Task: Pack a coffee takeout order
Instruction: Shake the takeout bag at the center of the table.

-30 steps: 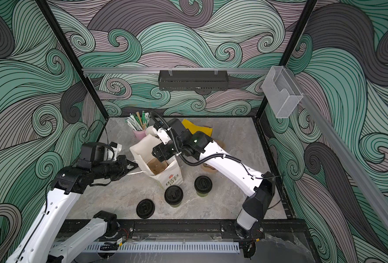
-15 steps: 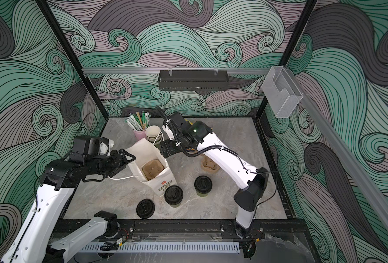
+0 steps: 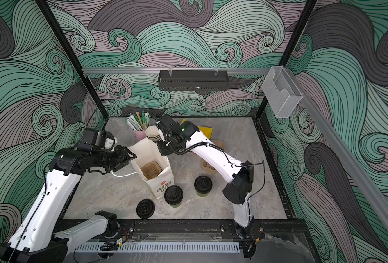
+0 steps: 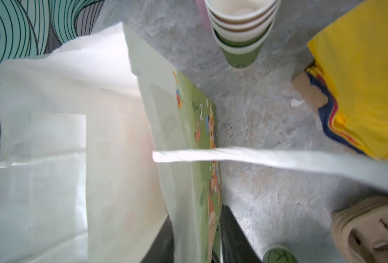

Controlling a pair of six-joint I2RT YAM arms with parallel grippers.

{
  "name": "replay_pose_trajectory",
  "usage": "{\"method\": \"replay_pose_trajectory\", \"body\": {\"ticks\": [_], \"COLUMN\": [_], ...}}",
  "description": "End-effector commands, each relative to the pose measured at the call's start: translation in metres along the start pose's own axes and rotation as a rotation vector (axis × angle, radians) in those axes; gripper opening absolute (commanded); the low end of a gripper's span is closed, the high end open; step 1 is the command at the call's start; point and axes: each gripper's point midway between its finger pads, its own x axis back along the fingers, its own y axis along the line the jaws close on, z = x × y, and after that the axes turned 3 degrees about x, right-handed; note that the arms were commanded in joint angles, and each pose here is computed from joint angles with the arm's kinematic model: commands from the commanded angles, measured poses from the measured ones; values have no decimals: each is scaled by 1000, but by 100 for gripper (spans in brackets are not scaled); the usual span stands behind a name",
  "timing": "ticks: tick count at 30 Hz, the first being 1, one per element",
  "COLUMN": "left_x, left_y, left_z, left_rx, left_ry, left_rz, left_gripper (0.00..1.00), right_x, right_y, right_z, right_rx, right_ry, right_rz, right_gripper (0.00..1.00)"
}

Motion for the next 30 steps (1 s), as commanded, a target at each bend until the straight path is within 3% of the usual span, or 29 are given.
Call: {"method": "replay_pose_trajectory", "body": {"ticks": [1, 12, 15, 20, 25, 30], "left_x": [-5, -12, -10, 1, -3, -12], "left_y": [17, -5, -21, -58, -21, -14], "left_z": [1, -14, -9, -13, -15, -16], "left_rx": [9, 9, 29, -11, -28, -35], "left_ry": [13, 31, 65, 21, -29, -75], "left_rz": [-85, -61, -25, 42, -121, -86], "left_gripper": [49, 0, 0, 0, 0, 0], "right_x": [4, 7, 3, 4, 6, 14], "right_y": [7, 12, 5, -5, -3, -2], "right_z": [-5, -15, -11, -9, -11, -16], "right_rx": [-29, -68, -92, -145, -166, -167], "right_ry": [-17, -91, -82, -89, -109, -148], "right_rz": [-28, -26, 1, 30, -2, -5], "right_gripper": [17, 7, 7, 6, 6, 6]}}
